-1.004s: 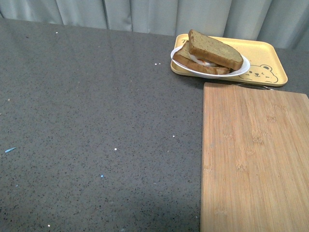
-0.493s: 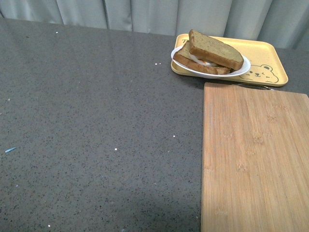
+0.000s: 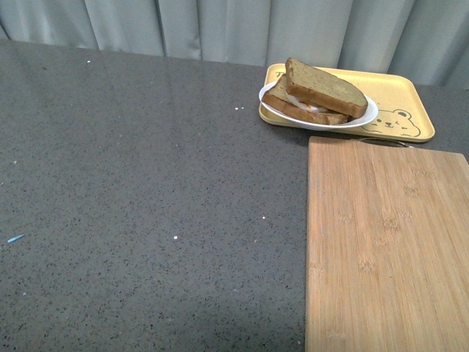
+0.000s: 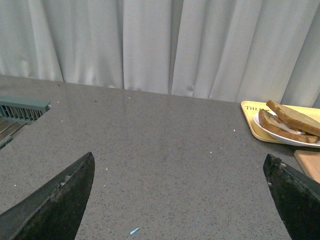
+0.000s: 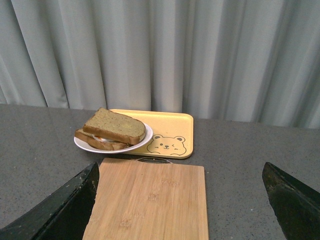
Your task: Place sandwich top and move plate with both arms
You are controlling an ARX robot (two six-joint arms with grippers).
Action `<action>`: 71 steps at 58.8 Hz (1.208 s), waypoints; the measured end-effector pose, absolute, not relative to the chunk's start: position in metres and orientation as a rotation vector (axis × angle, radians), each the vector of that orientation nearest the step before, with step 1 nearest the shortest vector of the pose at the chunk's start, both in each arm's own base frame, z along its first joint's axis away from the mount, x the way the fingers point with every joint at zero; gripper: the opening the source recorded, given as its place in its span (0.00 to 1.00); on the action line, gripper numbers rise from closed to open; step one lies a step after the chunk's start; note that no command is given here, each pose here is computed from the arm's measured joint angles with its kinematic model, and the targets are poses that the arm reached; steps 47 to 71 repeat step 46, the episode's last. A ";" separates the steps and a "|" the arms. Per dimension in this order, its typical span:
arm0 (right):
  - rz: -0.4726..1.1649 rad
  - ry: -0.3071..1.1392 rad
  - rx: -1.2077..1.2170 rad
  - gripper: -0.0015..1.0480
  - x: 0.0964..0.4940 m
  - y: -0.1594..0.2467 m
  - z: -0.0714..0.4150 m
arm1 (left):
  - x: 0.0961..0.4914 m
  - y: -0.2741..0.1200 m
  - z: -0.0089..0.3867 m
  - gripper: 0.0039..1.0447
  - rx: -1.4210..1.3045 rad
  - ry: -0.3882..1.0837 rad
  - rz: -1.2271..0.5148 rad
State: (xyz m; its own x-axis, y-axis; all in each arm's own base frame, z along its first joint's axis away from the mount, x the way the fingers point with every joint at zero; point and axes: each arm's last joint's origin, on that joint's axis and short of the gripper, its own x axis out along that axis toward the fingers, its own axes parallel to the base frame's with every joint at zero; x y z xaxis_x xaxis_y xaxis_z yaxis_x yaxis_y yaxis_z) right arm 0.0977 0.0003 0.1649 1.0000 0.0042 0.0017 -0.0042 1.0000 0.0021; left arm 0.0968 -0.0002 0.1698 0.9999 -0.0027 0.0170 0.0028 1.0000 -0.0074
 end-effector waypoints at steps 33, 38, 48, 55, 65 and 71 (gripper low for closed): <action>0.004 -0.002 0.002 0.91 0.098 0.000 0.165 | 0.097 0.000 0.170 0.94 -0.007 -0.017 -0.003; 0.004 -0.002 0.002 0.91 0.098 0.000 0.165 | 0.097 0.000 0.170 0.94 -0.007 -0.017 -0.003; 0.005 -0.002 0.002 0.91 0.098 0.000 0.165 | 0.097 0.000 0.170 0.94 -0.007 -0.017 -0.003; 0.005 -0.002 0.002 0.91 0.098 0.000 0.165 | 0.097 0.000 0.170 0.94 -0.007 -0.017 -0.003; 0.005 -0.002 0.002 0.91 0.098 0.000 0.165 | 0.097 0.000 0.170 0.94 -0.007 -0.017 -0.003; 0.005 -0.002 0.002 0.91 0.098 0.000 0.165 | 0.097 0.000 0.170 0.94 -0.007 -0.017 -0.003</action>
